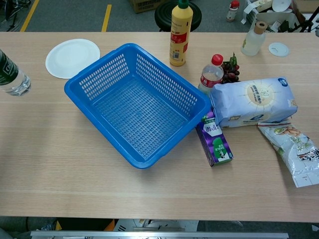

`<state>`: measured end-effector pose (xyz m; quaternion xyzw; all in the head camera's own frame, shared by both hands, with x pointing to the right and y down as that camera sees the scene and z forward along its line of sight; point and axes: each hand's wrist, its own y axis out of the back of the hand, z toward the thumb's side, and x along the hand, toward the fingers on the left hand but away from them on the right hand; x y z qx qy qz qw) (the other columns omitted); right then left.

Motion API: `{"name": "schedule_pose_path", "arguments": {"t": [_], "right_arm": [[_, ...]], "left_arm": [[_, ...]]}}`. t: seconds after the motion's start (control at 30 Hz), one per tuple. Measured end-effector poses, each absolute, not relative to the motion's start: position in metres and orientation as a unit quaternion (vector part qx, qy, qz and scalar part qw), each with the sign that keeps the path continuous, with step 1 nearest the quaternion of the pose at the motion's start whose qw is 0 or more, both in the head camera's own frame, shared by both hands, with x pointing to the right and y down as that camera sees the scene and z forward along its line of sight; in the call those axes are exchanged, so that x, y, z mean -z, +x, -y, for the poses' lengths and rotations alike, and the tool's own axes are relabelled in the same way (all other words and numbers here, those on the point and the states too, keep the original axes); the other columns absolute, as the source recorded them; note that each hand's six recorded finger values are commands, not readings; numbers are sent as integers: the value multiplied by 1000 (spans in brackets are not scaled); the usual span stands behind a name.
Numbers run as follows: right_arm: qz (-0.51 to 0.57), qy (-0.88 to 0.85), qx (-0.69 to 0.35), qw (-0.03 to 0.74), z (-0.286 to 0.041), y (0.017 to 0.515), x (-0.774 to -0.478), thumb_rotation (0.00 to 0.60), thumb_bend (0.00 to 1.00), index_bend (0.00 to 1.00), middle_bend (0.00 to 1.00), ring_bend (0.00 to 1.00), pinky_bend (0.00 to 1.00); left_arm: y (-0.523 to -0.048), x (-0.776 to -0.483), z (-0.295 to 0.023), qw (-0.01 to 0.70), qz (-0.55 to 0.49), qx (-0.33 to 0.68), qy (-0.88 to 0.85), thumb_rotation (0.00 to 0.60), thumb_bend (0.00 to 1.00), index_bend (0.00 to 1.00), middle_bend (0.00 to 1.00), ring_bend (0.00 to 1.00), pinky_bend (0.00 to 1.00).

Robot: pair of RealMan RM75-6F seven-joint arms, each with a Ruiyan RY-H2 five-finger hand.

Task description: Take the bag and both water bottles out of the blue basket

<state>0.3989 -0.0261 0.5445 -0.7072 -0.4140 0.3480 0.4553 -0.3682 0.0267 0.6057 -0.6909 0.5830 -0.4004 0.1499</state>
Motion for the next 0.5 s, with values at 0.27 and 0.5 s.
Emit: {"name": "schedule_pose_path", "arguments": {"t": [0.27,0.5], "right_arm": [[410,-709,-352,453,24,399,-547,600,91,25,263,252,519],[410,-708,-355,452,22,401,-548,600,92,25,263,252,519]], "left_arm": [[-356,-640,-43,108,-562,410,-710,600,221,383,450,423,679],[-355,-674,-50,100,-545,432,-712,600,222,377,450,420,651]]}}
